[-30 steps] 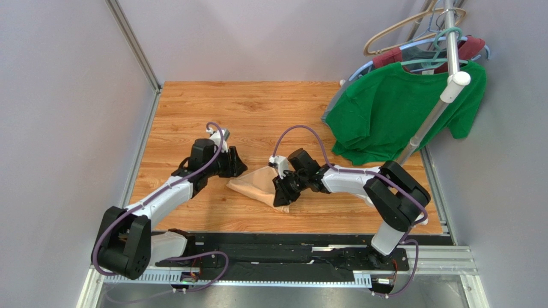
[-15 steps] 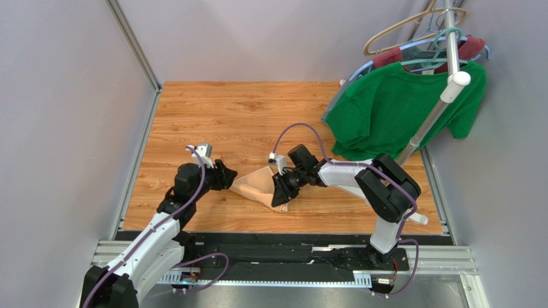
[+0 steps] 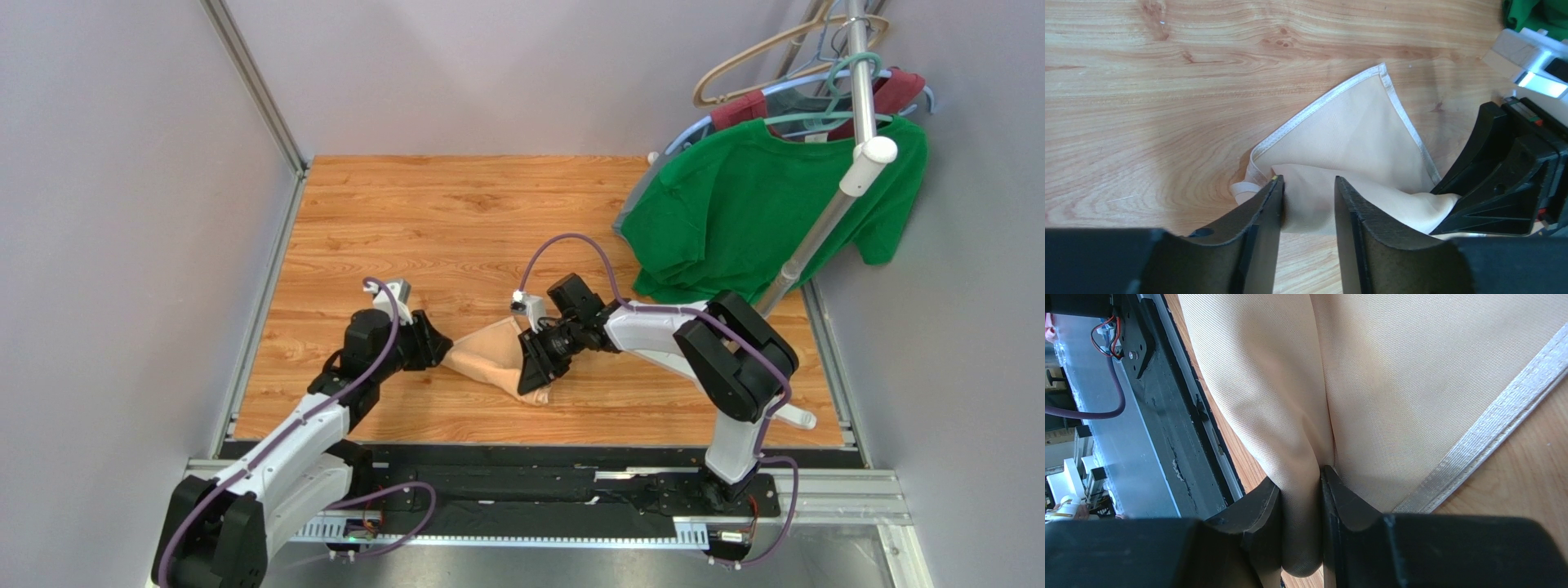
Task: Fold the napkin, place the utensils inside, and roll it up
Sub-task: Roll the napkin with the utensil
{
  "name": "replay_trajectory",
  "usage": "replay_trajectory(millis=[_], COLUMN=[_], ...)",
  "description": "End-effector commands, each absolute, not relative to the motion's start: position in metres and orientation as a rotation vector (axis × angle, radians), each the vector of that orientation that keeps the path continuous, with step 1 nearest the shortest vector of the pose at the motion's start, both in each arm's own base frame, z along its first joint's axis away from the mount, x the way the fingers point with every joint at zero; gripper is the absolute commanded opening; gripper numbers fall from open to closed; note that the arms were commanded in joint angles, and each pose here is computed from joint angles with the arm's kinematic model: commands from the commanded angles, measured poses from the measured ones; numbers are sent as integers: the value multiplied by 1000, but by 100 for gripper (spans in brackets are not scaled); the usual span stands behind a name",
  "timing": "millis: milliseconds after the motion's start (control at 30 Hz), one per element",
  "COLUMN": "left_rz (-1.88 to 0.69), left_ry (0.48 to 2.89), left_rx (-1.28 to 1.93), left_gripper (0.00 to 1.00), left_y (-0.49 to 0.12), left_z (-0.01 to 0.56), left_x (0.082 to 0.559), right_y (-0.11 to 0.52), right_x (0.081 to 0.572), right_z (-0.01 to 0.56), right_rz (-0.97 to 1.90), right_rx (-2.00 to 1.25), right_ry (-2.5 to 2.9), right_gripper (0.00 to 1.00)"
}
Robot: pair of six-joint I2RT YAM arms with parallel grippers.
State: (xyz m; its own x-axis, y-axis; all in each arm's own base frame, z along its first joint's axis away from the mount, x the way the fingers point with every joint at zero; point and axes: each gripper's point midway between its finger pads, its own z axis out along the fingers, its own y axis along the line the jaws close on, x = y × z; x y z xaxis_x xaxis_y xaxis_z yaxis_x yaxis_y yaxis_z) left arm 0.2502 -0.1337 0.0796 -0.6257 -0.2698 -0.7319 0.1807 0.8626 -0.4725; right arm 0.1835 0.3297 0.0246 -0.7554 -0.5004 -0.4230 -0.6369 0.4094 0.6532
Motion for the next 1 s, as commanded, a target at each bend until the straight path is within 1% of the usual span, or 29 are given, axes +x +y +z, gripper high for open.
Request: replay_trajectory(millis=[0, 33, 67, 133, 167, 233, 267, 333, 367, 433, 467, 533, 667, 767, 867, 967], left_rz=[-678, -673, -664, -664, -654, -651, -642, -624, -616, -602, -600, -593, -635, -636, -652, -654], left_ry=[2133, 2140, 2165, 2190, 2225, 2253, 2285, 2337, 2369, 2408, 2423, 2455, 2504, 2549, 2573, 2586], left_rx=[-87, -97, -105, -118, -127, -129, -135, -139, -140, -126, -117, -85, -35, -19, 10, 37], left_gripper=[41, 38, 32, 22, 14, 3, 0, 0, 0, 0, 0, 0, 0, 0, 0, 0], left_y=[-138, -137, -137, -138, -137, -139, -139, -139, -140, -141, -142, -144, -153, -156, -159, -161], left_z=[88, 88, 83, 82, 75, 73, 66, 62, 55, 53, 53, 52, 48, 42, 39, 37], left_x=[258, 259, 258, 260, 259, 262, 263, 264, 263, 266, 267, 270, 273, 274, 275, 276], right_y=[283, 283, 283, 283, 284, 285, 285, 287, 287, 288, 286, 288, 284, 276, 267, 268], right_x=[165, 165, 167, 168, 170, 172, 174, 178, 179, 184, 184, 189, 203, 220, 243, 254], right_z=[-30, -30, -29, -26, -24, -18, -15, -6, -4, 6, 8, 19, 34, 43, 66, 97], right_rz=[991, 989, 980, 973, 969, 965, 960, 952, 940, 926, 910, 907, 799, 657, 541, 507], right_rx=[-993, -993, -993, -998, -1000, -1005, -1002, -1013, -1016, -1023, -1022, -1028, -1006, -971, -897, -884], right_ry=[2784, 2782, 2778, 2770, 2762, 2749, 2745, 2721, 2715, 2689, 2692, 2652, 2578, 2501, 2388, 2244], right_gripper=[17, 18, 20, 23, 27, 32, 37, 43, 50, 55, 59, 62, 72, 75, 76, 76])
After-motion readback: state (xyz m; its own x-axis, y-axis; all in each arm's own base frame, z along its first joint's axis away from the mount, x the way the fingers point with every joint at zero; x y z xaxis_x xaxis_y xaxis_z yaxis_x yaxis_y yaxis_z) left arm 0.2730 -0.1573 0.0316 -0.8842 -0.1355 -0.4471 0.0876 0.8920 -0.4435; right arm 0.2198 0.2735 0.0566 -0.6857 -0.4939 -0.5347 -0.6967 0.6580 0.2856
